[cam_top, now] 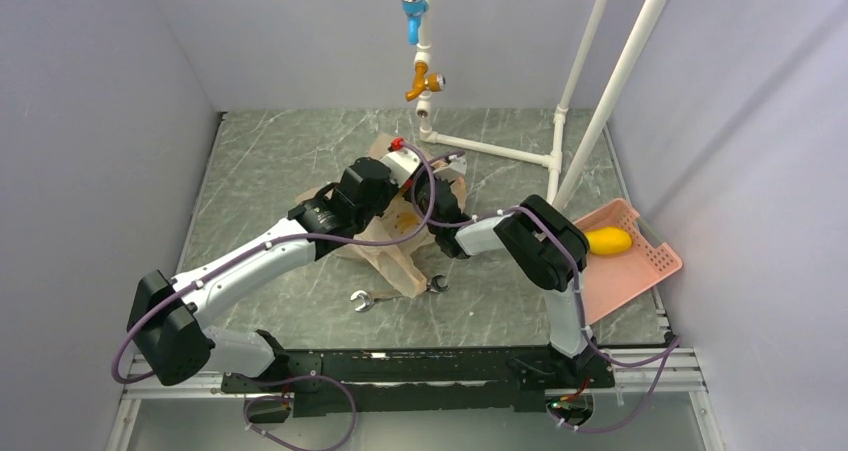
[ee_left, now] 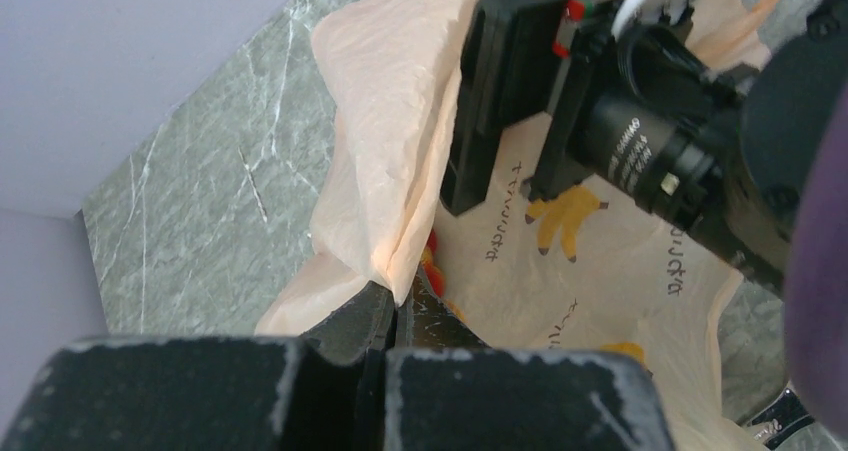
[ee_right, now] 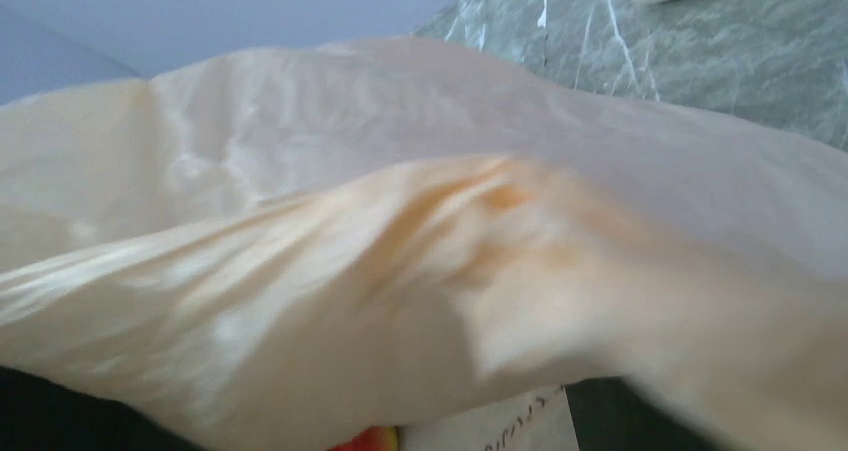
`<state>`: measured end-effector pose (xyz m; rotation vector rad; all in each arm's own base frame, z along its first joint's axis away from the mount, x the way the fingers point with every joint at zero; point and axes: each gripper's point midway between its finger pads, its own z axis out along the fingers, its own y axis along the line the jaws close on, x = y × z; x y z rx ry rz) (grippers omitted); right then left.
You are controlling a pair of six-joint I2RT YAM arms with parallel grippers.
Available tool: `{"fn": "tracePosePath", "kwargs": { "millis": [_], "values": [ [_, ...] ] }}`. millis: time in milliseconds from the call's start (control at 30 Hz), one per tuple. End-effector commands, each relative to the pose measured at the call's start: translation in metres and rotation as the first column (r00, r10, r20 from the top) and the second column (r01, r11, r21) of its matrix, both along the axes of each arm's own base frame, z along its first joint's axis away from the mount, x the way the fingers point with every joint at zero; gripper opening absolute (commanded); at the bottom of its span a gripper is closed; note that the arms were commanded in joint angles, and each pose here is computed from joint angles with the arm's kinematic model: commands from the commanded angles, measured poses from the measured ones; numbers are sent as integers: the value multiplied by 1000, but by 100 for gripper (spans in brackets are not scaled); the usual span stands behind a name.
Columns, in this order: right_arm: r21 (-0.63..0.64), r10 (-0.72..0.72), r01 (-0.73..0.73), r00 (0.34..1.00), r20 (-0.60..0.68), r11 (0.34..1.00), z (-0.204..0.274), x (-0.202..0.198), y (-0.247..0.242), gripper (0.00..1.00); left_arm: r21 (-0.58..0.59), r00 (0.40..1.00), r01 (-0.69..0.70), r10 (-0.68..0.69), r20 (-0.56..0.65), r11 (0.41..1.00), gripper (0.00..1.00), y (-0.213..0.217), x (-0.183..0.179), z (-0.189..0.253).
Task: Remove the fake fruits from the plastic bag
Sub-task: Adjust the fake fruit in the plastic bag.
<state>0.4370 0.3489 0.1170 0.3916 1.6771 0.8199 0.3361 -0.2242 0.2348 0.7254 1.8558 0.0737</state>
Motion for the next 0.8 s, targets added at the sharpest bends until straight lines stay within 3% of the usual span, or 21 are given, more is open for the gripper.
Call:
{"fn": "tracePosePath", "kwargs": {
  "millis": [0, 167, 533, 767],
  "values": [
    [61, -14, 14, 1000, -1, 998, 8, 18, 3, 99, -42, 998, 0, 2, 66, 999, 0, -1, 0, 22],
    [63, -11, 17, 997, -82, 998, -14, 24, 1, 99, -41, 998, 6, -3, 65, 999, 0, -2, 0, 21],
    [-96, -33, 14, 979, -201, 995, -69, 19, -9, 96, -36, 998, 6, -4, 59, 999, 0, -4, 0, 19],
    [-73, -84, 69, 970, -229, 995, -80, 32, -16, 93, -35, 998, 9, -7, 55, 999, 0, -5, 1, 17]
  ]
}}
